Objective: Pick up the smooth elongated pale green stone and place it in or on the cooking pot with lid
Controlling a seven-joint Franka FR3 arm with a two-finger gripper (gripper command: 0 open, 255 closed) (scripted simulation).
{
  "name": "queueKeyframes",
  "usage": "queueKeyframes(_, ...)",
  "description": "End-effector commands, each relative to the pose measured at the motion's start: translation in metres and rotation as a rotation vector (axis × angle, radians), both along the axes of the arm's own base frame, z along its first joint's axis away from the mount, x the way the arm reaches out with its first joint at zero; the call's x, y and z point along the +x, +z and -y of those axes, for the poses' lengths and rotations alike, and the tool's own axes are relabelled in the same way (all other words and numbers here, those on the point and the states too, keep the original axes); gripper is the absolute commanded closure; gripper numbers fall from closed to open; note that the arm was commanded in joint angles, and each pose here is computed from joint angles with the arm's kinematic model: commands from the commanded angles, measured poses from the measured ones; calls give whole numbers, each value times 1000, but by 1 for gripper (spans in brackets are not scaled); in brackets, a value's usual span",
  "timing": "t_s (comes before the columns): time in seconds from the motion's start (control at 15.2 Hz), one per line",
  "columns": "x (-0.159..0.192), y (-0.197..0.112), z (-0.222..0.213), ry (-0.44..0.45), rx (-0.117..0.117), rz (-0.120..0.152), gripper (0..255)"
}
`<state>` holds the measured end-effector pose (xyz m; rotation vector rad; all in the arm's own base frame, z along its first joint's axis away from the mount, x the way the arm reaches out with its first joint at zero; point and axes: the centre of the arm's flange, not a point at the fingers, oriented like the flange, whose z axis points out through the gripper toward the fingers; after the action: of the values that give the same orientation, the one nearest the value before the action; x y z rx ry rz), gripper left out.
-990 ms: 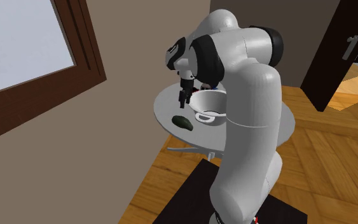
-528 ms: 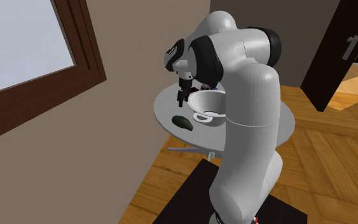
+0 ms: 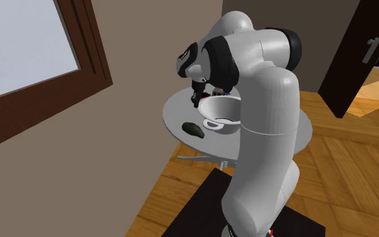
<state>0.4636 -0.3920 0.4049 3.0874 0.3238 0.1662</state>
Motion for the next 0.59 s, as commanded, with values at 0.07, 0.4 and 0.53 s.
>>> queueKeyframes(0.07, 8, -81, -2, 12, 73, -144, 255)
queueKeyframes(0.4, 5, -15, -27, -21, -49, -30, 0)
queueKeyframes(0.53, 11, -31, -56, -52, -94, -72, 0)
